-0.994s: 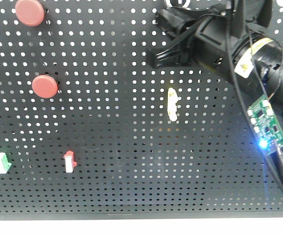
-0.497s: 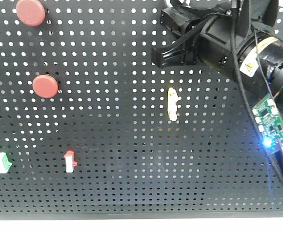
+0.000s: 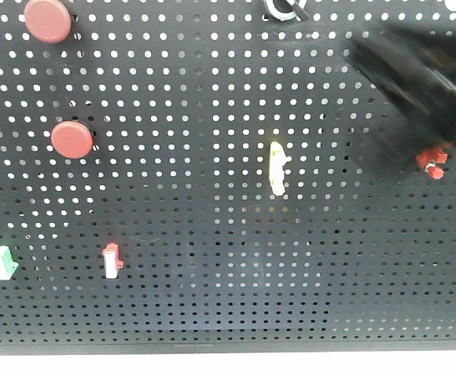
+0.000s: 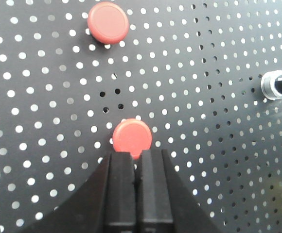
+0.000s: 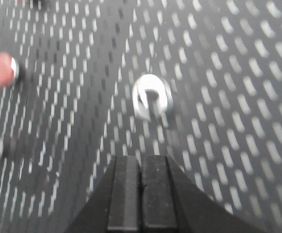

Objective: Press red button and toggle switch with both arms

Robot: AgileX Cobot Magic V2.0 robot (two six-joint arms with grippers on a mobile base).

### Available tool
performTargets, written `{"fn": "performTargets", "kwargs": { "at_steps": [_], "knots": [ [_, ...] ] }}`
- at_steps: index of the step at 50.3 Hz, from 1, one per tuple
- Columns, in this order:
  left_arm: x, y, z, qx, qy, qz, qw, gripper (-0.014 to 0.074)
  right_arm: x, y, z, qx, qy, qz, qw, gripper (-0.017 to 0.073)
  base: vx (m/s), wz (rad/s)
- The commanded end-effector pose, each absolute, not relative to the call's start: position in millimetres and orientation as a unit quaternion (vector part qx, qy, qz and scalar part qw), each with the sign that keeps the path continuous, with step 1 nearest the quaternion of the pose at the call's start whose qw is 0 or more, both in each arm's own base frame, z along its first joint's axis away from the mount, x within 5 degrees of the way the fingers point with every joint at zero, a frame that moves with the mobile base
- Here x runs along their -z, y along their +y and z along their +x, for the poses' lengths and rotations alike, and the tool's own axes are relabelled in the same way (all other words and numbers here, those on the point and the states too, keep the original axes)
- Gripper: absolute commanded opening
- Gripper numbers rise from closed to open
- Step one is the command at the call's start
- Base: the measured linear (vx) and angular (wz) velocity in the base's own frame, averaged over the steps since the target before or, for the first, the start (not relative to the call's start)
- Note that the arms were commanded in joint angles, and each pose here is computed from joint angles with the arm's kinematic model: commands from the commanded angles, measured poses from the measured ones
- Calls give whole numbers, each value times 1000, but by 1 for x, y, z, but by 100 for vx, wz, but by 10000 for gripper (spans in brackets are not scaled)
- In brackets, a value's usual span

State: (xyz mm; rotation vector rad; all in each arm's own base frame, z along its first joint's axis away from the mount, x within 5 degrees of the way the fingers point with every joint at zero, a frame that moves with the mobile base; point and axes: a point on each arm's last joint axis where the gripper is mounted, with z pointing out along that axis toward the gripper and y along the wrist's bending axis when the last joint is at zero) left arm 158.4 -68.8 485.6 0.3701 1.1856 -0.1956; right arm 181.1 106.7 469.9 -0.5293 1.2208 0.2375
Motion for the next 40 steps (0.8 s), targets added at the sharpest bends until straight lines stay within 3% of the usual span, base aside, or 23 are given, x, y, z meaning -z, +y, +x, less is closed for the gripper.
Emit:
{"fn": "performTargets", "kwargs": {
  "at_steps": [1,31,40],
  "knots": [
    [-500,-67,151,105,515,163,835,2,-482,101,169,-117,524,-241,809,-3,0,0],
    [-500,-67,151,106,515,163,835,2,-481,101,169,-115,528,-241,807,-3,0,0],
    [-466,-53,146,68,542,154,823,2,-481,101,169,-115,528,-241,806,-3,0,0]
  ]
}}
